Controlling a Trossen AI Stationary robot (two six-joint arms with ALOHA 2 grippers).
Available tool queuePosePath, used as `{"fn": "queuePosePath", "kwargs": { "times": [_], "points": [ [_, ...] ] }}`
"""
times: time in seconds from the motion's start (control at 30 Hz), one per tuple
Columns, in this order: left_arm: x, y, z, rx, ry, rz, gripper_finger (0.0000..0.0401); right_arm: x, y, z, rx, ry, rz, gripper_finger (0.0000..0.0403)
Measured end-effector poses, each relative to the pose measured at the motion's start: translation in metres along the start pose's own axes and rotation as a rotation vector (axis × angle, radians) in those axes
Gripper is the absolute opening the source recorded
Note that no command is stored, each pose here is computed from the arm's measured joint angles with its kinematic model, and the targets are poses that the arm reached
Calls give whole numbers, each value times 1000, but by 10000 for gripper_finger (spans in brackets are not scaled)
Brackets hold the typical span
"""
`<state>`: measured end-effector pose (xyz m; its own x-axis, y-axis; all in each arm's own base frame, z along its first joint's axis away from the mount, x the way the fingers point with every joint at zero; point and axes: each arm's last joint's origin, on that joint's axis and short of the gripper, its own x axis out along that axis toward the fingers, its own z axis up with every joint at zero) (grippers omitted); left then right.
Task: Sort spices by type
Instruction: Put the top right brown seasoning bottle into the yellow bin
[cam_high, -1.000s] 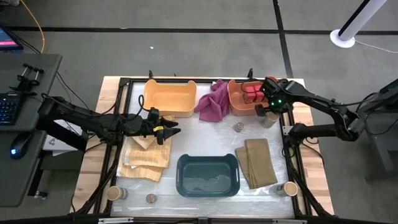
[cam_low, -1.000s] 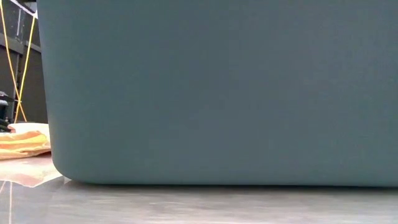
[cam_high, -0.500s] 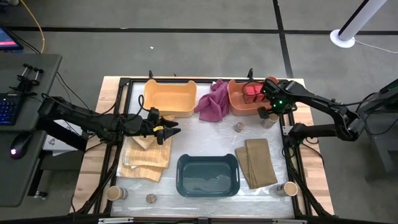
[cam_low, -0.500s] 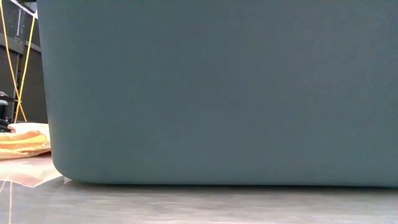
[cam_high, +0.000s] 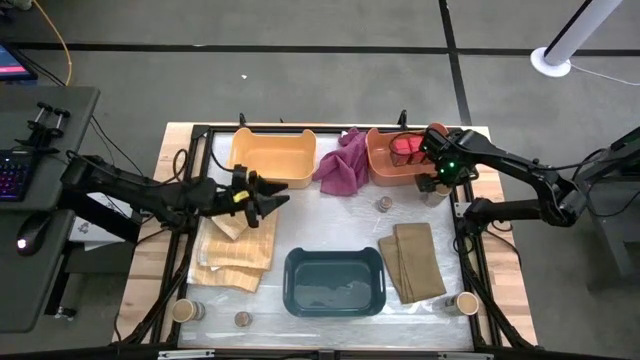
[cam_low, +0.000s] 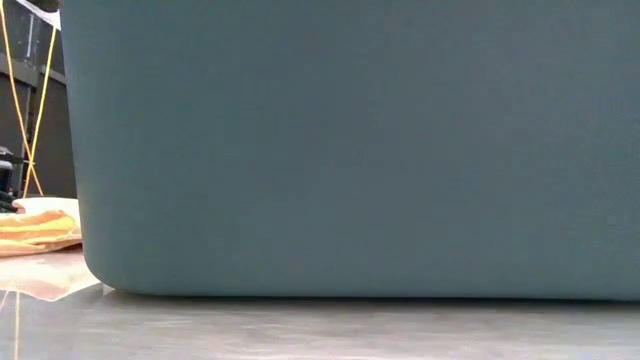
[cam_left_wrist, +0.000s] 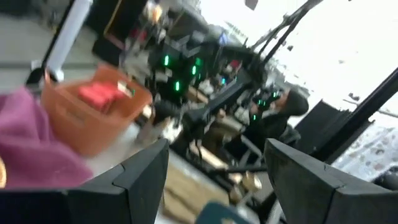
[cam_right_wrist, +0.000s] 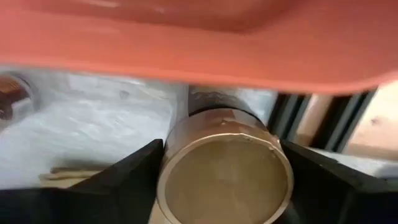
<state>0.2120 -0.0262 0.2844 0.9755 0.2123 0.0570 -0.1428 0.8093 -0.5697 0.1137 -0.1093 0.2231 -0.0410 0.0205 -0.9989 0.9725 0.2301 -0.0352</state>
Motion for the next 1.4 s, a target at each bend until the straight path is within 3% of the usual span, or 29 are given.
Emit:
{"fn": "queuePosePath", "kwargs": {
  "times": [0.07, 0.4, 0.57, 0.67, 0.8, 0.9, 1.07, 1.27, 1.4],
  "points": [
    [2, -2, 8, 28, -32, 0, 249, 0, 0, -2, -4, 14, -4, 271],
    [-2, -31, 74, 260, -197, -48, 249, -9, 14, -19, -87, 37, 44, 272],
    [-22, -40, 99, 379, -147, -18, 249, -49, 32, -36, -122, -85, 244, 272],
    [-40, -37, 105, 403, -103, 15, 249, -86, 47, -46, -139, -214, 437, 272],
    [-64, -25, 104, 424, -58, 95, 249, -132, 76, -55, -156, -422, 702, 272],
    [-79, -12, 96, 401, -30, 149, 249, -153, 108, -54, -175, -550, 830, 272],
    [-97, 7, 79, 309, -38, 152, 249, -154, 180, -32, -253, -601, 827, 272],
    [-110, 20, 64, 206, -39, 122, 249, -135, 264, 13, -344, -637, 716, 272],
    [-112, 21, 63, 203, -33, 112, 249, -125, 303, 48, -363, -662, 642, 272]
  ]
}}
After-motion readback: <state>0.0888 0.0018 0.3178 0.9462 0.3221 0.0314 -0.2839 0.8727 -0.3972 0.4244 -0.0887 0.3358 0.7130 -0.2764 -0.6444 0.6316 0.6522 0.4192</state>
